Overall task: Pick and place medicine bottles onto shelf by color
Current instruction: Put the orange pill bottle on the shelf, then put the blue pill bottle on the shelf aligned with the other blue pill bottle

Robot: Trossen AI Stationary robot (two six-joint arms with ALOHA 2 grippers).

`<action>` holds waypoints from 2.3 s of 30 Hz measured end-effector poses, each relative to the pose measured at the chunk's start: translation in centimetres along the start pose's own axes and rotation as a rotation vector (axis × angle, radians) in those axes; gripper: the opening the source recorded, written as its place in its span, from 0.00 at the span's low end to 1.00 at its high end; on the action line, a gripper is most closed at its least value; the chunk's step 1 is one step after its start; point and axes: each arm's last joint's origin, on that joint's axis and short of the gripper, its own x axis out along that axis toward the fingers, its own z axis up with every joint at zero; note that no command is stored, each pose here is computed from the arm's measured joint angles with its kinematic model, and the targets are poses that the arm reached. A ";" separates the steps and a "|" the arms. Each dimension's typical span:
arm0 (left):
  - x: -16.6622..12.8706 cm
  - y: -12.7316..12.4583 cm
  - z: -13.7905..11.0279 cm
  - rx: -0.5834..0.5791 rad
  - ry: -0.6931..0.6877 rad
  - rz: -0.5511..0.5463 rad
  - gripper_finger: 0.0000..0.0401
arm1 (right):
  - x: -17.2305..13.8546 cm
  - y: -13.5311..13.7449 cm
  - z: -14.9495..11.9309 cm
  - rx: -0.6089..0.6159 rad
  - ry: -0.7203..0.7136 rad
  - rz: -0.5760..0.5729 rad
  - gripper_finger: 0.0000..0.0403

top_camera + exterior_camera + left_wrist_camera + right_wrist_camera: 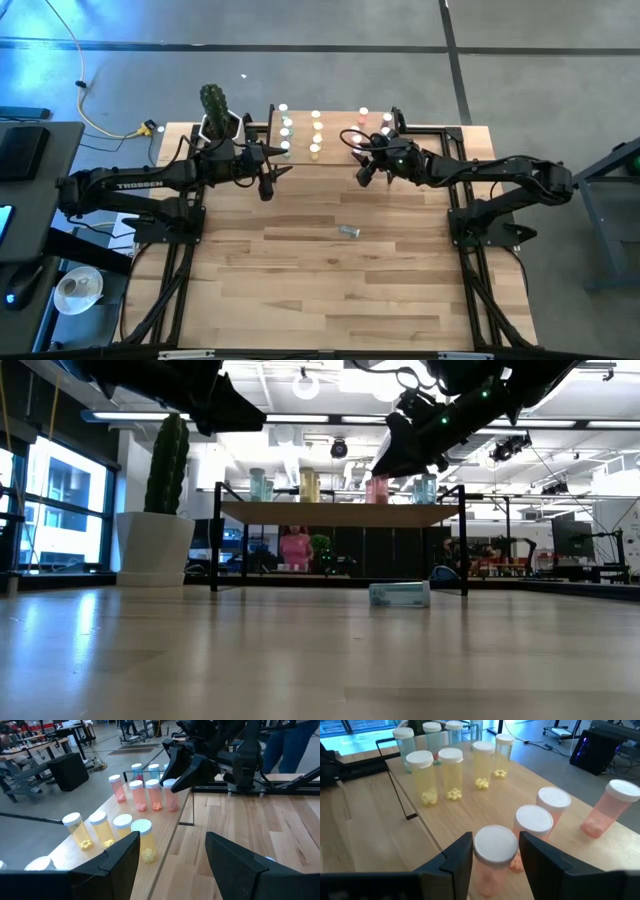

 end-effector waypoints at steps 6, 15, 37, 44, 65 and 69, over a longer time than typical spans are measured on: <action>0.0 0.0 0.0 0.000 0.000 0.000 0.53 | 0.0 0.0 0.3 -0.008 -0.016 0.002 0.38; 0.0 -0.1 0.0 0.000 -0.001 -0.006 0.53 | -0.6 0.8 2.4 -0.052 0.021 0.023 0.38; 7.9 -6.7 0.0 0.089 0.105 -0.349 0.53 | -5.3 3.7 9.8 -0.128 0.081 0.108 0.38; 10.7 -10.0 -1.4 0.164 0.179 -0.368 0.53 | -5.9 3.5 11.0 -0.123 0.055 0.079 0.38; 17.7 -14.4 -6.6 0.258 0.345 -0.446 0.53 | -6.0 3.4 10.6 -0.113 0.094 0.078 0.38; 18.2 -14.7 -7.8 0.258 0.364 -0.448 0.53 | -6.0 3.4 10.7 -0.113 0.094 0.078 0.38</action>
